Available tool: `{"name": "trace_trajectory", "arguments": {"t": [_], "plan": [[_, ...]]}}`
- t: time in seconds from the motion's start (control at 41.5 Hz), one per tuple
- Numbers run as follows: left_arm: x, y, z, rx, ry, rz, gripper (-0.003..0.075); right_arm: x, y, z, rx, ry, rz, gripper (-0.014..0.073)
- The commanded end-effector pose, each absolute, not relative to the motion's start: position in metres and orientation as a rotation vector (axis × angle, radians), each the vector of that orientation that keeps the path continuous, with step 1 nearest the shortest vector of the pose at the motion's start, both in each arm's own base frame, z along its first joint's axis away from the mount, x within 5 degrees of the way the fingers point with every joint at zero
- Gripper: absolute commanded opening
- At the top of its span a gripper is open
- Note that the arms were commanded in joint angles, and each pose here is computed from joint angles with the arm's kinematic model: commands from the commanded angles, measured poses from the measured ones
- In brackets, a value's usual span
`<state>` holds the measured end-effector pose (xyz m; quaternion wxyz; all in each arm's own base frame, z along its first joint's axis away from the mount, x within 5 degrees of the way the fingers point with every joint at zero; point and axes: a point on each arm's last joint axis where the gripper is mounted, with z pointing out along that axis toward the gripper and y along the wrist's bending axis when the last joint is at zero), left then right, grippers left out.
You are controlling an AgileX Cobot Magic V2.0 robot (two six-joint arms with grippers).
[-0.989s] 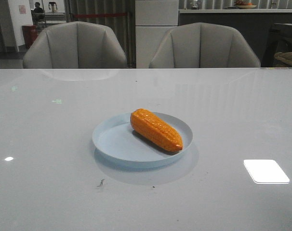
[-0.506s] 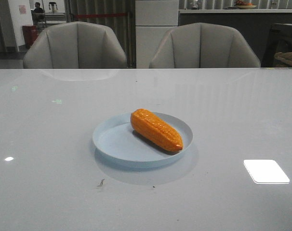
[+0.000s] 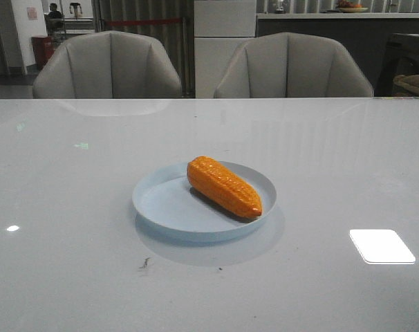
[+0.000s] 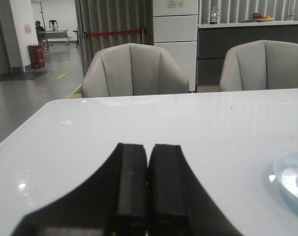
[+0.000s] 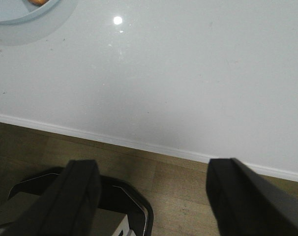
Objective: Place corn on plate with both arms
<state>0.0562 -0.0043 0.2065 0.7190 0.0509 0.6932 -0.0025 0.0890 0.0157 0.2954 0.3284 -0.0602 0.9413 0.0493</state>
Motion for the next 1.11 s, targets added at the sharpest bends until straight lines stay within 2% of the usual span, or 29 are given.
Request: {"name": "trace_trajectory", "arguments": {"t": [0.0,0.338,0.579,0.627,0.699,0.916,1.085], "plan": [[0.056,-0.004,0.202,0.098,1.477,-0.02,0.0089,0.092,0.016,0.306,-0.146,2.394,0.13,0.0561],[0.056,-0.004,0.202,0.098,1.477,-0.02,0.0089,0.092,0.016,0.306,-0.146,2.393,0.13,0.0561],[0.056,-0.004,0.202,0.098,1.477,-0.02,0.0089,0.076,0.007,0.313,-0.136,2.314,0.034,0.0549],[0.056,-0.004,0.202,0.098,1.477,-0.02,0.0089,0.071,0.004,0.315,-0.118,2.288,0.007,0.0523],[0.056,-0.004,0.202,0.098,1.477,-0.02,0.0089,0.062,0.001,0.318,-0.081,2.239,-0.021,0.0427],[0.056,-0.004,0.202,0.098,1.477,-0.02,0.0089,0.041,-0.001,0.328,-0.044,2.067,-0.038,0.0052],[0.056,-0.004,0.202,0.098,1.477,-0.02,0.0089,0.03,-0.002,0.334,-0.015,1.851,-0.061,0.0066]]}}
